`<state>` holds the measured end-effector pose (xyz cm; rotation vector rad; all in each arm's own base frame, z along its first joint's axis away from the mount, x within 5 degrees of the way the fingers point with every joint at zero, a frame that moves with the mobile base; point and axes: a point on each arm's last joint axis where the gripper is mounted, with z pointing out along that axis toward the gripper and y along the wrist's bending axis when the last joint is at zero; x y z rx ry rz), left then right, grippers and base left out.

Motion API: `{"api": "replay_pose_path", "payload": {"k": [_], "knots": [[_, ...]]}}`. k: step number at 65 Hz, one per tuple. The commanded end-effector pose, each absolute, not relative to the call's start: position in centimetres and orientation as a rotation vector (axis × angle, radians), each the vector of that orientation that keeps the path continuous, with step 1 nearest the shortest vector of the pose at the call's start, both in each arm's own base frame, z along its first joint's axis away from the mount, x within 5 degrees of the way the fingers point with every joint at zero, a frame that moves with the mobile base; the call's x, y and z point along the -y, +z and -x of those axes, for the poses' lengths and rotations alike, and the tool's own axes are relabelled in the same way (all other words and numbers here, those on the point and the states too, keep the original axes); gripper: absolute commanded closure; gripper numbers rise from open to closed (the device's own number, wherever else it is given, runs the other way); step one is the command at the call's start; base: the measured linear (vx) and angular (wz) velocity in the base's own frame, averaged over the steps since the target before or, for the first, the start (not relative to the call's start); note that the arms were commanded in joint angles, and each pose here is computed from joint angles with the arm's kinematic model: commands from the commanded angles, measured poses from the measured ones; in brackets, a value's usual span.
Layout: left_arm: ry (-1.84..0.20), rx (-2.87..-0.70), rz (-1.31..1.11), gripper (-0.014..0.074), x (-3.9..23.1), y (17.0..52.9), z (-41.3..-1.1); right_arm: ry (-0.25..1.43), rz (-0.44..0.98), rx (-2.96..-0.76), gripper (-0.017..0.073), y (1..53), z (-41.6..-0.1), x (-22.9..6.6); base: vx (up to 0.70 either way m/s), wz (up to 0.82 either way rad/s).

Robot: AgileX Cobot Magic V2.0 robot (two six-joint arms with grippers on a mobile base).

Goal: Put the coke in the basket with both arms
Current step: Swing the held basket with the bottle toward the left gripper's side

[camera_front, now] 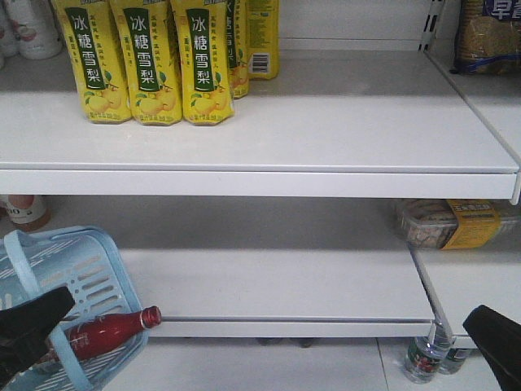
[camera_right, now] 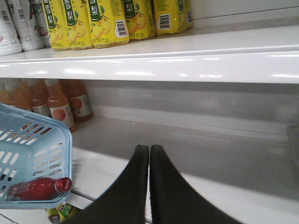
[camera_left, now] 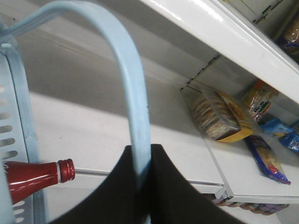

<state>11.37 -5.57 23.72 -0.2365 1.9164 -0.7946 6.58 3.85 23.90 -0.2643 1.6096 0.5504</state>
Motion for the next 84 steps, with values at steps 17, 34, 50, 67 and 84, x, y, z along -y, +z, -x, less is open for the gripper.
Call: {"api": "replay_pose_path", "payload": {"k": [17,34,50,67,84], "knots": [[-0.744,-1.63,0.043,0.0601,4.5,27.6,-9.2,0.51,0.271,-1.582,0.0564,24.8,-6.7,-3.7,0.0,0.0],[-0.636,-1.591,-0.029,0.0601,3.5,27.8,-7.7,0.51,0.271,-1.582,0.0564,24.8,-6.7,-3.7,0.0,0.0],[-0.645,-1.569,0.068,0.0601,2.6,25.7,-6.9,0.51,0.271,-1.582,0.0564,24.8,-6.7,-3.7,0.0,0.0],[-0.658,-1.543,0.204,0.0601,1.8,22.6,-6.1,0.51,0.271,-1.582,0.0564,24.8,-6.7,-3.7,0.0,0.0],[-0.574,-1.502,0.279,0.06,1.0,21.4,-5.9,0.51,0.271,-1.582,0.0564,24.8,-6.7,-3.7,0.0,0.0]]}}
